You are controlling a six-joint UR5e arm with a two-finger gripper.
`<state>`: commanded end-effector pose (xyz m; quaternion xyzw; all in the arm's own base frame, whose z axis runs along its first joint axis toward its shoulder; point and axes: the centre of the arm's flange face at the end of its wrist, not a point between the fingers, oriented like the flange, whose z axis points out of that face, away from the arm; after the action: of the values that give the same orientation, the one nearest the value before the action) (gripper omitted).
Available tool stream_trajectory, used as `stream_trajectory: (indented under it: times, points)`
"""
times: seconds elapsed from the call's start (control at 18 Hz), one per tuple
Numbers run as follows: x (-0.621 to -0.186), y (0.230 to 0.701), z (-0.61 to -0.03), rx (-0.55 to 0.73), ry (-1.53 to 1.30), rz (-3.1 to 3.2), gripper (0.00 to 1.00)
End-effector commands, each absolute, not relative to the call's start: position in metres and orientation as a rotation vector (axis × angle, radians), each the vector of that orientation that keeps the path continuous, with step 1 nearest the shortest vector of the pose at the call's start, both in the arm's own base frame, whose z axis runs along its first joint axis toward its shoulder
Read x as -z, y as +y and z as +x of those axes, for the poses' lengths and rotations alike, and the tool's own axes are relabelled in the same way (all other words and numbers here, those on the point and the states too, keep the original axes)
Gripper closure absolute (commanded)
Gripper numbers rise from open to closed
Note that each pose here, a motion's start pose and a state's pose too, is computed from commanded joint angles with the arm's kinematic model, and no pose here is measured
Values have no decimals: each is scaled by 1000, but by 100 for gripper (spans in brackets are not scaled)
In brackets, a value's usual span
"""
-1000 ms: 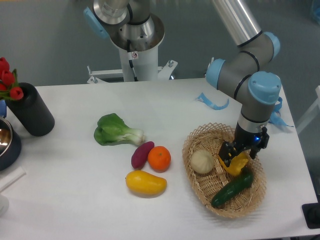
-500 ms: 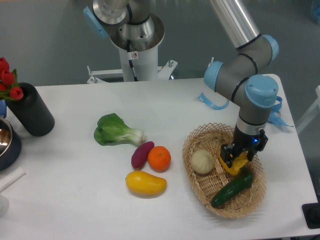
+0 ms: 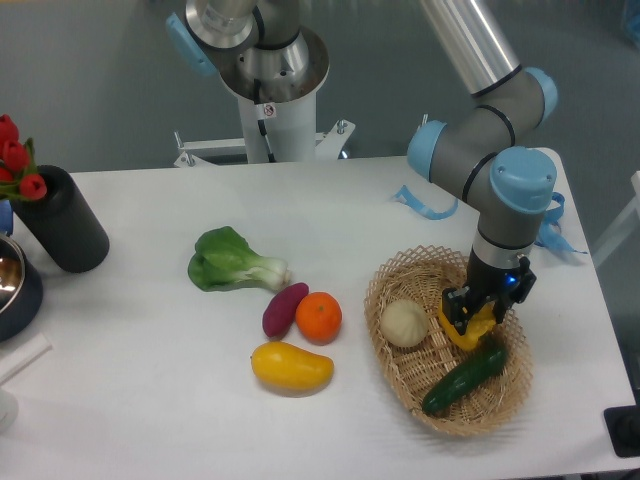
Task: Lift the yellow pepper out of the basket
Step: 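Close the gripper around the yellow bell pepper, then lift the yellow bell pepper up out of the basket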
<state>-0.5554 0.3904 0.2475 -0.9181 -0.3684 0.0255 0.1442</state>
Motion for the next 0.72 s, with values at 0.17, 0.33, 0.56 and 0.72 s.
stream_trajectory:
  times: [0.17,0.33,0.56,0.72]
  points:
    - [-294,391,-552,-171,-930,-2644,60]
    - [-342,388,-549,-288,-728,-2657,60]
    - [-392,383,-540,-415,-487,-2670,60]
    - [-392,372,-540,-456,-267,-2729,61]
